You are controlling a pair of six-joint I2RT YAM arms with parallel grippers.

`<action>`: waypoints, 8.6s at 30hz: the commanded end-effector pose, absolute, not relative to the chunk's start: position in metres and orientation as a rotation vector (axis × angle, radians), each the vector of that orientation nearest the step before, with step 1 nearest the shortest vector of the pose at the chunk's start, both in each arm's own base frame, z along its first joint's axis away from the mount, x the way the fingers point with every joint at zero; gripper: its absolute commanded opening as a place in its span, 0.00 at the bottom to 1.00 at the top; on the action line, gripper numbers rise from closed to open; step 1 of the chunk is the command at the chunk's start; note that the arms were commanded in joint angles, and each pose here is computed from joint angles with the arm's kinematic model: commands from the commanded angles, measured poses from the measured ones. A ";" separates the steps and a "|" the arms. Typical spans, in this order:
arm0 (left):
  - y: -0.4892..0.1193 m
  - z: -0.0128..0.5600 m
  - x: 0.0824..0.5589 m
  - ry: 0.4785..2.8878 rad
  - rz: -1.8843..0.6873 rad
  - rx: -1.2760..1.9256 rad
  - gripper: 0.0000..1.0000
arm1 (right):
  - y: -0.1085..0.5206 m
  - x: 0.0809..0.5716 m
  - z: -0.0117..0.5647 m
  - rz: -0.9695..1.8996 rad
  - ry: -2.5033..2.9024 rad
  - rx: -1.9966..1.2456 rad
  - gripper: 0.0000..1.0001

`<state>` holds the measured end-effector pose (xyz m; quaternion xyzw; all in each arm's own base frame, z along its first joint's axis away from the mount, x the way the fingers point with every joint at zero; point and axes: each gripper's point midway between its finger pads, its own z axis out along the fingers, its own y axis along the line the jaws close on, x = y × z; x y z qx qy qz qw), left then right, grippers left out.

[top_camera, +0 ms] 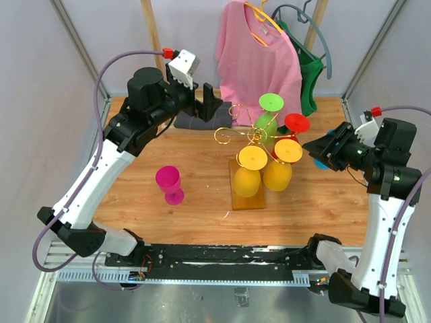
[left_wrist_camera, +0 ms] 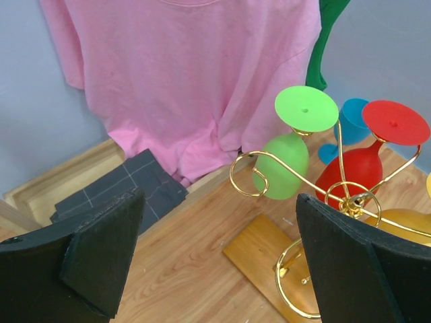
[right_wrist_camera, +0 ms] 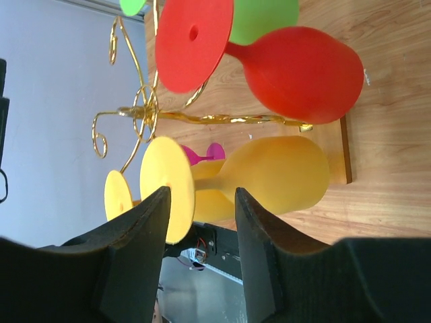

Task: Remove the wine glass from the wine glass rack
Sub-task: Pick up the wine glass from the wine rack.

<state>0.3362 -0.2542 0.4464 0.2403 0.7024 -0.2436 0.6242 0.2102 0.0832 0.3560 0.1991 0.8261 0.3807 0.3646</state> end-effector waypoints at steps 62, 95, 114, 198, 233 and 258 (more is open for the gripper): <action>-0.264 0.445 0.326 1.623 -0.610 0.580 0.99 | 0.206 0.196 0.467 1.329 1.946 0.203 0.48; -0.270 0.442 0.328 1.631 -0.629 0.598 0.99 | 0.197 0.154 0.369 1.257 2.144 0.409 0.41; -0.269 0.444 0.327 1.623 -0.621 0.606 0.99 | 0.208 0.165 0.364 1.279 2.137 0.422 0.38; -0.266 0.442 0.324 1.612 -0.613 0.619 0.99 | 0.225 0.167 0.386 1.590 1.968 0.548 0.01; -0.268 0.445 0.324 1.605 -0.623 0.618 0.99 | 0.240 0.159 0.385 1.626 1.999 0.513 0.01; -0.265 0.445 0.323 1.599 -0.609 0.621 0.99 | 0.231 0.177 0.396 1.519 1.932 0.544 0.01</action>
